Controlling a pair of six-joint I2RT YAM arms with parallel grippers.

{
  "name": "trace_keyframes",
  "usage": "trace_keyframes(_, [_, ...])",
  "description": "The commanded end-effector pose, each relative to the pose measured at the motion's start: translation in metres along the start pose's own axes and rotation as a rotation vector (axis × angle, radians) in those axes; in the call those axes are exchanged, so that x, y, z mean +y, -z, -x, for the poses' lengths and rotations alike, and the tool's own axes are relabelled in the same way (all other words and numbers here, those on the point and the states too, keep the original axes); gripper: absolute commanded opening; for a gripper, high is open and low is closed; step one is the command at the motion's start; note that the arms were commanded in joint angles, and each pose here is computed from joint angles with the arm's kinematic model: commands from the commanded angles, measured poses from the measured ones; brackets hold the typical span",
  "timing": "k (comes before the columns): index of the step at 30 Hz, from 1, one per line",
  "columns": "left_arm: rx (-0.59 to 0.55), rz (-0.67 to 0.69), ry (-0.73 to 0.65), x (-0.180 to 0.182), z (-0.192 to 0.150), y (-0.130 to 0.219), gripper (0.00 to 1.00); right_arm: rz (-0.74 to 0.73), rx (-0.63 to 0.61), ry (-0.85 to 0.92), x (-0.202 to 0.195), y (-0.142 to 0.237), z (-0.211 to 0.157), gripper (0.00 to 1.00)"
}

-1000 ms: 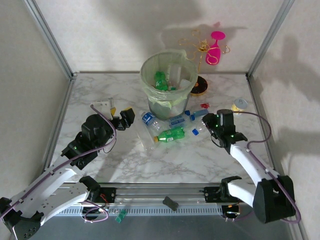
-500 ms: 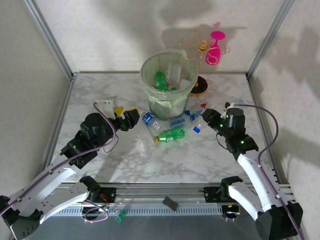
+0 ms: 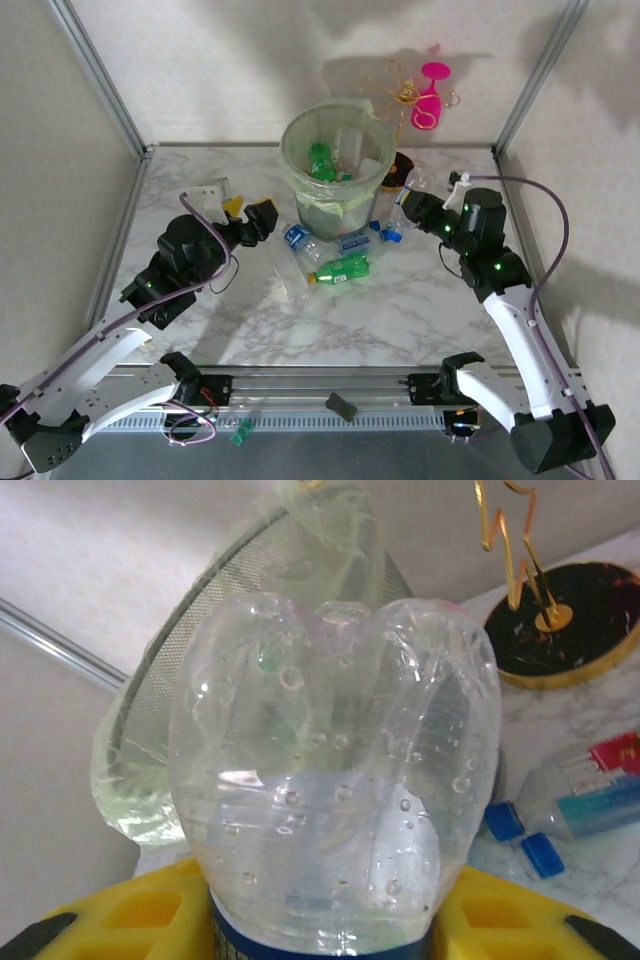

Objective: Put the plastic bottles in the bin

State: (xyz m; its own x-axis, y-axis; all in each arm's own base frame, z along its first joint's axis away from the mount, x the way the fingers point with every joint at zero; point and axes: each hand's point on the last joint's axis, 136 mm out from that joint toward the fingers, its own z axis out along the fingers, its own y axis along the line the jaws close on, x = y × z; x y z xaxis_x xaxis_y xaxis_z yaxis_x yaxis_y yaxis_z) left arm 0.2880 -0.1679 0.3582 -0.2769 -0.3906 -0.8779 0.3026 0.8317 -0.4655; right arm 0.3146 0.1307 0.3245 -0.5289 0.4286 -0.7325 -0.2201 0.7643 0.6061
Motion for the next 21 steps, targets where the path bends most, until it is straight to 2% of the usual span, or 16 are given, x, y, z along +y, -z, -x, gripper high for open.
trace_keyframes(1, [-0.033,0.063,-0.038,0.015,-0.004,-0.001,0.83,0.052,-0.040,0.080,0.029,-0.001,0.027,0.00])
trace_keyframes(12, [-0.033,0.067,-0.035,0.019,-0.009,0.001,0.83,0.132,-0.042,0.204,0.107,-0.056,0.061,0.00])
trace_keyframes(17, [-0.036,0.064,-0.030,0.019,-0.008,0.002,0.84,0.123,-0.023,0.221,0.111,-0.092,0.062,0.00])
trace_keyframes(21, [-0.039,0.060,-0.028,0.018,-0.007,0.003,0.84,0.061,-0.005,0.256,0.101,-0.125,0.064,0.00])
